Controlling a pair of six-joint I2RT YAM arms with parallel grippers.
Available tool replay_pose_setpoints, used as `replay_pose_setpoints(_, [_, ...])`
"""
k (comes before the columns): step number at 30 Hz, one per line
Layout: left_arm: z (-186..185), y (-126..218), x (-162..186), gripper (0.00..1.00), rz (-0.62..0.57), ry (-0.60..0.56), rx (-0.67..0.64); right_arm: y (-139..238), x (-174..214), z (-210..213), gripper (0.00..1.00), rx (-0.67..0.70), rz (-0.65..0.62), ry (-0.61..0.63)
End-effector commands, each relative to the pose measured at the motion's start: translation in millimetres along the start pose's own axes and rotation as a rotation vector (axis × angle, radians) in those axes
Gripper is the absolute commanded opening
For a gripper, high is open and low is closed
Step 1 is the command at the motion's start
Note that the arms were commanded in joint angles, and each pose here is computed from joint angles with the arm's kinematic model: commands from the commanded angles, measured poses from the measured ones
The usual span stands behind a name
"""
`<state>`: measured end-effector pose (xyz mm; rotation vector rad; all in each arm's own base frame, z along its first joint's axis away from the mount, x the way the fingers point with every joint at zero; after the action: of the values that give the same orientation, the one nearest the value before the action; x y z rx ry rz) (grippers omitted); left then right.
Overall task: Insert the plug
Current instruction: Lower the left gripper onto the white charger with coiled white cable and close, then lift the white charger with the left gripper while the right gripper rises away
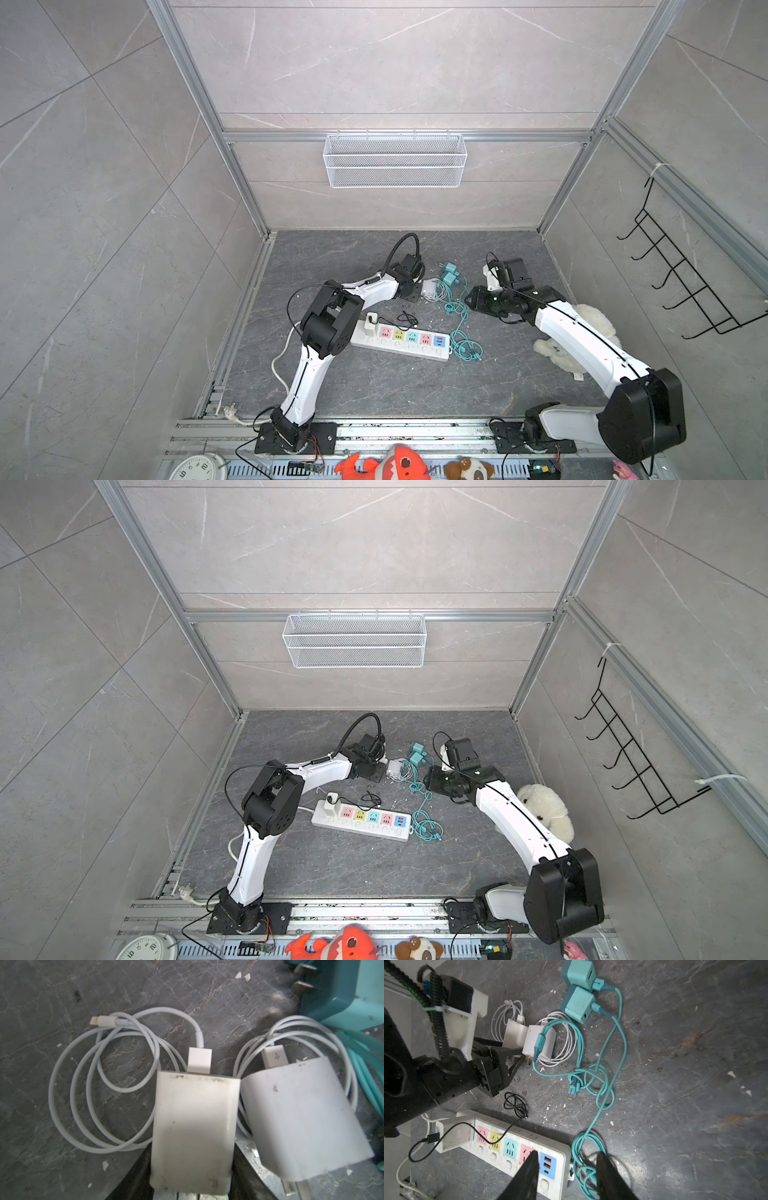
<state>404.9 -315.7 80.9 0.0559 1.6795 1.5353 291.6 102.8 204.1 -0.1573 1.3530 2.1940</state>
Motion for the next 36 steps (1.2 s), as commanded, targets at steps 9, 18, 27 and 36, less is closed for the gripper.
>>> replay_pose_setpoints(9, [36.9, 94.2, -78.0, 0.37, -0.398, 0.102, -0.178, 18.9, 1.2, -37.5, 0.49, 0.097, -0.049, -0.103])
replay_pose_setpoints(18, [20.9, 174.3, -121.5, 0.36, -0.885, 0.012, 0.003, -3.2, -42.9, -31.6, 0.49, -0.017, -0.050, -0.183])
replay_pose_setpoints(27, [12.2, 200.8, -69.8, 0.35, -1.133, -0.053, 0.050, -20.3, -123.0, 20.5, 0.47, -0.223, -0.062, -0.206])
replay_pose_setpoints(36, [-19.0, 223.9, 7.0, 0.34, -1.297, -0.225, 0.124, -16.2, -172.8, 75.1, 0.46, -0.377, -0.031, -0.183])
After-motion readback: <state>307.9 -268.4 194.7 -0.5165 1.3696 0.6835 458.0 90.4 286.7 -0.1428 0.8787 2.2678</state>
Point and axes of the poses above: each gripper's point midway between its finger pads, its own y axis back along the fingers, its own z axis along the line the jaws close on, x = y × z, the point moved 6 cm from there along y, back along the fingers, and after that the axes turned 11 degrees about -y, right-handed, at the moved point
